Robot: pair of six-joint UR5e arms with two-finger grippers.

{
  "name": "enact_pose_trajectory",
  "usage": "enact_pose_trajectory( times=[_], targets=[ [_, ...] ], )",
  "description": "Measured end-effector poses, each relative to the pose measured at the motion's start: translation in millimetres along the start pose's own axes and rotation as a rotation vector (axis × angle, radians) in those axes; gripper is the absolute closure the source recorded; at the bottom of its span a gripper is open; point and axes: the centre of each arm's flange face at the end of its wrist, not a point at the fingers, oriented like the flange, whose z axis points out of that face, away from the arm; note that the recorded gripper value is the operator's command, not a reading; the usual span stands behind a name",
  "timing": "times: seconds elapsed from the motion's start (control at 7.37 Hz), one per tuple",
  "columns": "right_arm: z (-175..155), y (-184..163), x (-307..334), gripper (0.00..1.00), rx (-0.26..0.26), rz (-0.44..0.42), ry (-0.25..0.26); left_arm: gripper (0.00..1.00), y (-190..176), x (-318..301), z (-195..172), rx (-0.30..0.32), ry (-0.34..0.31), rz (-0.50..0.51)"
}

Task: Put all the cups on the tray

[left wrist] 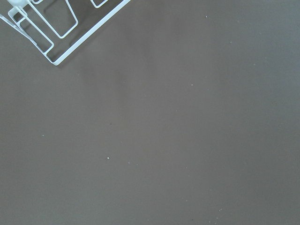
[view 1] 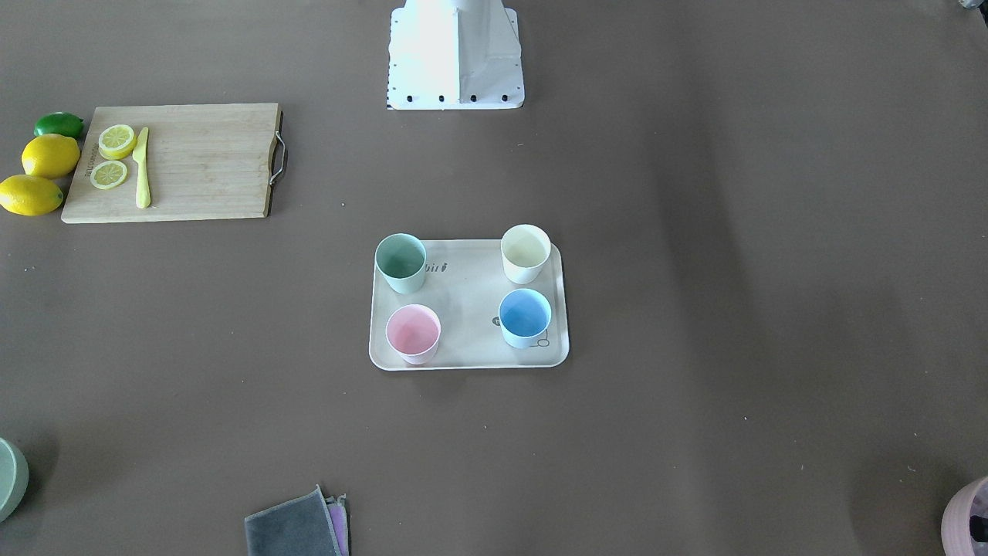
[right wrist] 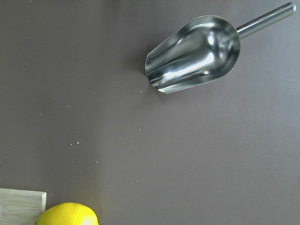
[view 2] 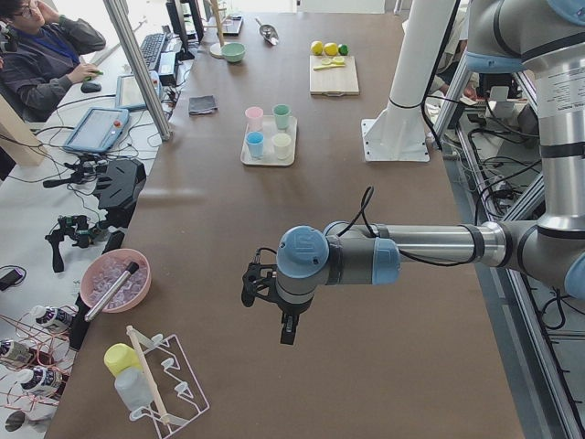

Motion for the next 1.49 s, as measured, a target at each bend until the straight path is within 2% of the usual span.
enact_pose_trajectory(
  times=[1.49],
  targets=[
    [3.4, 7.3, 0.8, 0.0, -0.006, 0.006, -0.014, 0.02, 0.2, -0.4, 0.3, -0.001, 0.0, -0.002]
  ],
)
